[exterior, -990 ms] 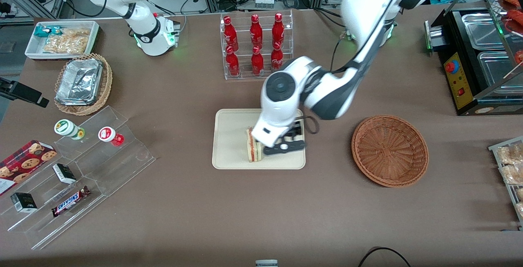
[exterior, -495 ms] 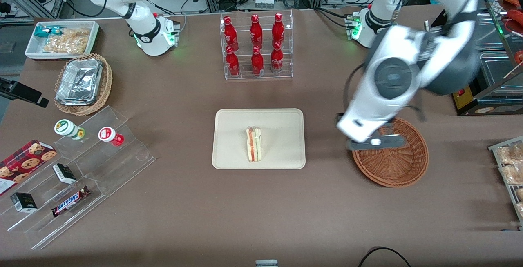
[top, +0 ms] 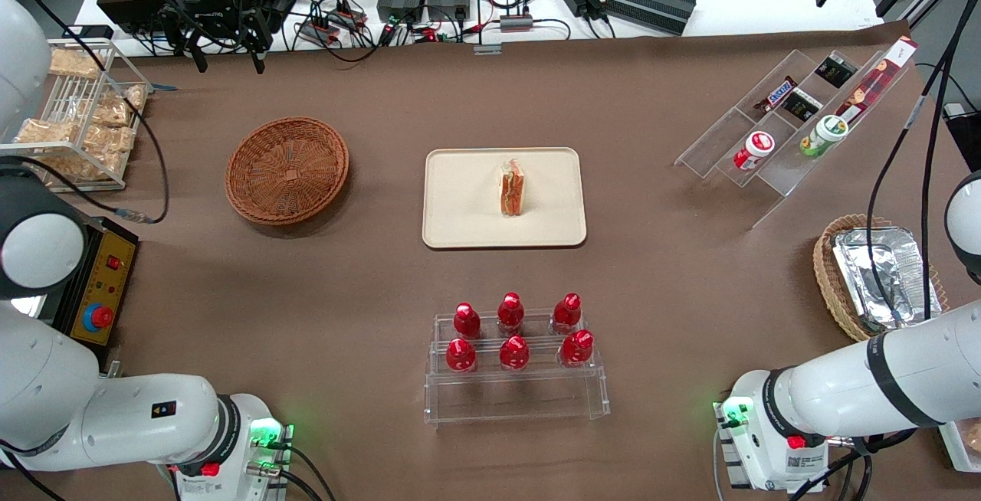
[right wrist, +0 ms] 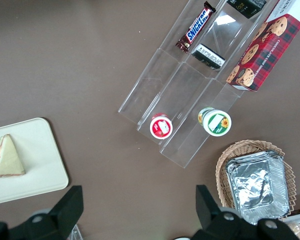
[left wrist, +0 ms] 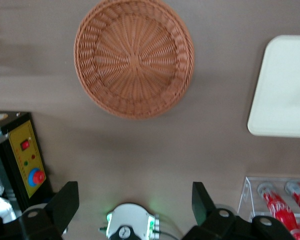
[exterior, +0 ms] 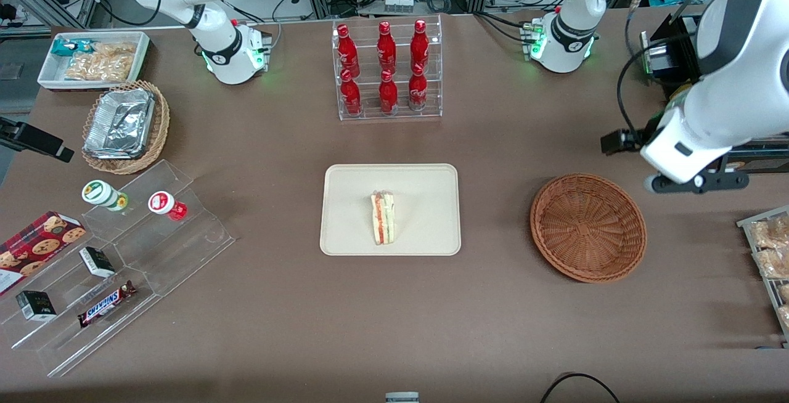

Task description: Place sandwich from basket to tray

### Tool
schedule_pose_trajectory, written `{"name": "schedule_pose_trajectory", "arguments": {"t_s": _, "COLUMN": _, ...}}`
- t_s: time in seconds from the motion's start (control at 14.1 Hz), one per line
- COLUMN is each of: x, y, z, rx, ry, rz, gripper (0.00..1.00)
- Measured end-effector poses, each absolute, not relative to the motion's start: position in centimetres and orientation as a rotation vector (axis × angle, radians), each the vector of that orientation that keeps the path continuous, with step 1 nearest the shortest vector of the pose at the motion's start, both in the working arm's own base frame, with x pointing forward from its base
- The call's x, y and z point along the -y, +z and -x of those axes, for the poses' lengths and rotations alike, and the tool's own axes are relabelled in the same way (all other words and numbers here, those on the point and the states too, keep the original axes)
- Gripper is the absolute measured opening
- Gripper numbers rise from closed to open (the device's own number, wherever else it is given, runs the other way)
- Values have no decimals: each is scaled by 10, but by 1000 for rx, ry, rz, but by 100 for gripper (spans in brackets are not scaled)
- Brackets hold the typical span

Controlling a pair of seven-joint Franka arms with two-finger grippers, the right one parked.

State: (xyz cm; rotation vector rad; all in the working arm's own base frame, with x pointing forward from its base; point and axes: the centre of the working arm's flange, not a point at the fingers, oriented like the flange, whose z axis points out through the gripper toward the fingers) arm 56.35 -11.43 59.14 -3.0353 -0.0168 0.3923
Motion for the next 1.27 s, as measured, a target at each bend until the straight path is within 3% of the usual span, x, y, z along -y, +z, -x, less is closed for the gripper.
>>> {"name": "schedule_pose_trajectory", "arguments": {"t_s": 0.35, "x": 122, "y": 610, "z": -516, "rx": 36, "ry": 344, "rz": 2985, "gripper": 100}}
{"name": "schedule_pose_trajectory", "arguments": {"t_s": 0.99, "x": 103, "y": 613, "z": -520, "rx": 77, "ry": 330, "rz": 3033, "gripper": 100}}
{"name": "schedule_pose_trajectory", "arguments": {"t_s": 1.27, "x": 102, "y": 626, "z": -522, "rx": 81, "ry": 272, "rz": 3048, "gripper": 100}}
